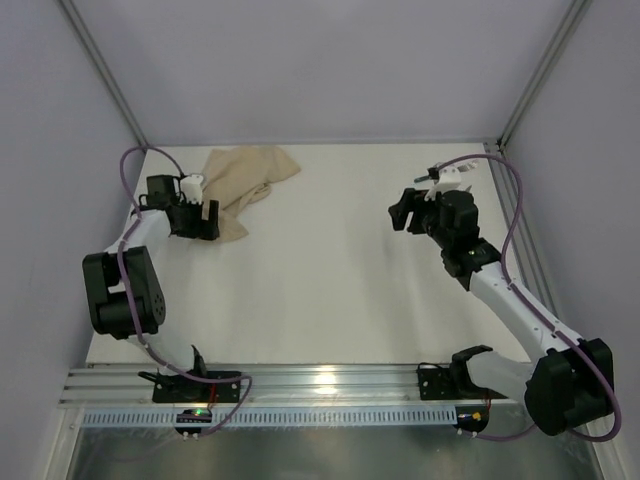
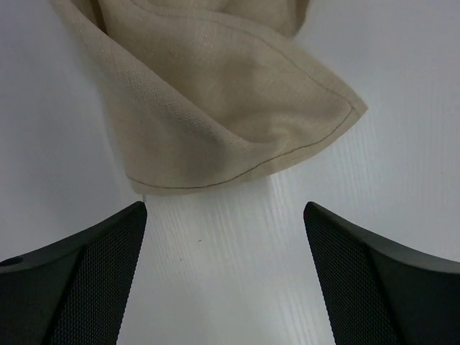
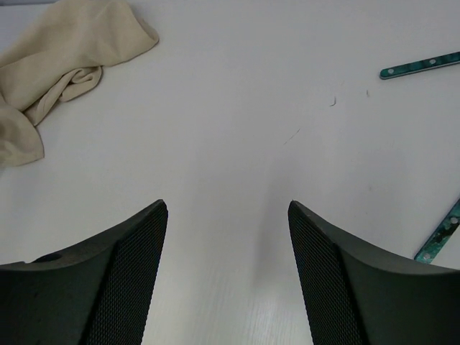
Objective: Fold the napkin into a case and place the utensils inside
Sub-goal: Move the crumpled napkin to the center of the board, then pass from the left arm to the right
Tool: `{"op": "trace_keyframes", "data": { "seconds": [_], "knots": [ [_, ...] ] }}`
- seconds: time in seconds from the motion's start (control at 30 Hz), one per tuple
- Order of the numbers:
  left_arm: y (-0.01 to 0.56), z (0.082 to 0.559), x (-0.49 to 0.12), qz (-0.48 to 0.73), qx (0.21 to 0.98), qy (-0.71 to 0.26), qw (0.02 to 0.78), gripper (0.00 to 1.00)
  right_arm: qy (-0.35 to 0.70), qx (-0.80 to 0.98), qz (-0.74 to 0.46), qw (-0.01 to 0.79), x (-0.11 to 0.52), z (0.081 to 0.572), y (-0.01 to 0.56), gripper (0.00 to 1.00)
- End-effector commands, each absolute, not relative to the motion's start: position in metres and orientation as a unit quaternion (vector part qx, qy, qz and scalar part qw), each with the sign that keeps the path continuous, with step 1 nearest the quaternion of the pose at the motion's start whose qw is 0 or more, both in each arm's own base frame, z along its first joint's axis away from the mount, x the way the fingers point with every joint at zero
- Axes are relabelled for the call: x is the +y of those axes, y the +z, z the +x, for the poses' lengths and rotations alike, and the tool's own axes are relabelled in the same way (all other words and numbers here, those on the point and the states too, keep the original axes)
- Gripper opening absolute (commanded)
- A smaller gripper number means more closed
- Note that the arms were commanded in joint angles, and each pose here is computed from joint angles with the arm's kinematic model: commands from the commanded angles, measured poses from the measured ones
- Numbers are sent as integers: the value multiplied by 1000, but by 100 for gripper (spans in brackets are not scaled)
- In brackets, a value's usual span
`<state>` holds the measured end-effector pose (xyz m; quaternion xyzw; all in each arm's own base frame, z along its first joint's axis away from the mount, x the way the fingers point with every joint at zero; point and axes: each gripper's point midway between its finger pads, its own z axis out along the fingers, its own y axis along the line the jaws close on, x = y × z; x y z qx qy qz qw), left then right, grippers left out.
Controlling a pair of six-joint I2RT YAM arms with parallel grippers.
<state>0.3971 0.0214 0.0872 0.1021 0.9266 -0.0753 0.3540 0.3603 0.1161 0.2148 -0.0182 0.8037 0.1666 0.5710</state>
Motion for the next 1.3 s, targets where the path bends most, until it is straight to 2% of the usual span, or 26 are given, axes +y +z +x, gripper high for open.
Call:
{"op": "trace_keyframes", "data": {
  "seconds": [0.0,0.2,0.23,0.33,0.37,0.43,0.47,0.53,0.57,0.7,0.83,0.93,1.03,1.27],
  "knots": [
    [79,398,26,108,946,-47,301,93,187,815,-24,547,136,355,214,72],
    [56,427,19,97,953,-26,287,91,194,835,-49,513,164,346,190,72],
    [52,429,21,95,955,-23,281,89,194,839,-56,505,169,344,184,72],
    [34,431,25,92,962,-18,257,74,195,847,-63,491,175,341,175,71],
    [31,432,22,95,962,-25,256,61,199,847,-69,487,179,339,174,71],
    [24,431,19,97,963,-34,251,47,205,848,-76,482,184,337,172,70],
    [24,430,17,100,963,-40,248,29,209,850,-82,477,190,335,169,69],
    [31,429,3,108,958,-74,254,3,220,849,-93,471,200,332,169,67],
    [35,423,-4,113,957,-94,251,0,224,852,-97,464,205,330,166,66],
    [66,387,-54,185,935,-172,249,0,246,851,-144,442,246,317,163,65],
    [89,326,-116,308,896,-217,234,0,332,839,-170,396,294,298,164,65],
    [96,290,-144,361,871,-238,234,0,379,828,-171,377,321,289,163,70],
    [97,275,-159,373,861,-254,236,0,397,830,-188,343,344,277,146,78],
    [88,280,-165,362,865,-258,231,0,439,836,-196,265,370,263,107,78]
  ]
}}
